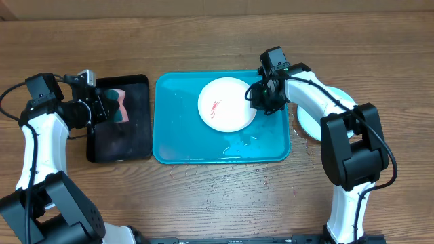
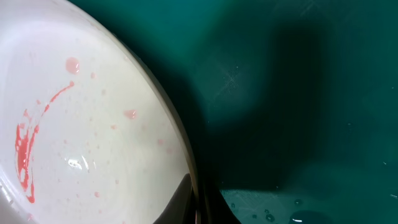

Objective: Clean dirty plates on tray and stack at the side
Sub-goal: 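Pick up the sponge from the black tray with the left gripper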

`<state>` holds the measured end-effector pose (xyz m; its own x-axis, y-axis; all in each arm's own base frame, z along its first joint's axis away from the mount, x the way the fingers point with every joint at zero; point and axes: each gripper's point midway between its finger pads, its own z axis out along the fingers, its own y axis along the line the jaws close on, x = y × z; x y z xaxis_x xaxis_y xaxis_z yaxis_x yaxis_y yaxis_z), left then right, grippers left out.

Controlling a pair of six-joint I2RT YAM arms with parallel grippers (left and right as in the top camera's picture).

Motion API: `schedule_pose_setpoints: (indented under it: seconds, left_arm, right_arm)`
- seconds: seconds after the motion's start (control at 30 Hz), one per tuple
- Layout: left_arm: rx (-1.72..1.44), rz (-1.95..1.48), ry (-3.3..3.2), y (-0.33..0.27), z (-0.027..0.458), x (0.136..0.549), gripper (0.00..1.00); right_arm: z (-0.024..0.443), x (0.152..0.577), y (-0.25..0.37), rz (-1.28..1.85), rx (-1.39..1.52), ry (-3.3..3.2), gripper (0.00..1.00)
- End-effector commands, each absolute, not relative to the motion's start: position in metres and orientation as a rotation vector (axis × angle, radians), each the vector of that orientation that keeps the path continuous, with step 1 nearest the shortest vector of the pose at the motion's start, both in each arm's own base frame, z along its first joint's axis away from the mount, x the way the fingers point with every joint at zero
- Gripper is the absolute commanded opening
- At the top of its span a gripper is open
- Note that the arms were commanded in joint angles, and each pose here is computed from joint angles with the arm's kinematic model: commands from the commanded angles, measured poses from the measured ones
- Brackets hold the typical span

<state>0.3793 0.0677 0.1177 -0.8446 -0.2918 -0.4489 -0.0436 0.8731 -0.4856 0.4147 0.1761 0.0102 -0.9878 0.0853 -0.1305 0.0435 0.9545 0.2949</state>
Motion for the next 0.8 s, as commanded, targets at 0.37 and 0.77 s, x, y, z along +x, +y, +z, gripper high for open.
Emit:
schedule_pose_setpoints:
  seconds: [0.37,0.77]
  left_arm:
    - [-0.04,-0.546,2.322,0.072,0.189,0.376,0.04]
    - [-0.091,-0.514,2.39,0.063,0.179,0.375,0.04]
  right_arm:
    - [0.004,0.411,0.176,0.43,0.099,2.981,0.04]
    - [0.006,0.398,0.191,0.518,-0.02,3.015,0.04]
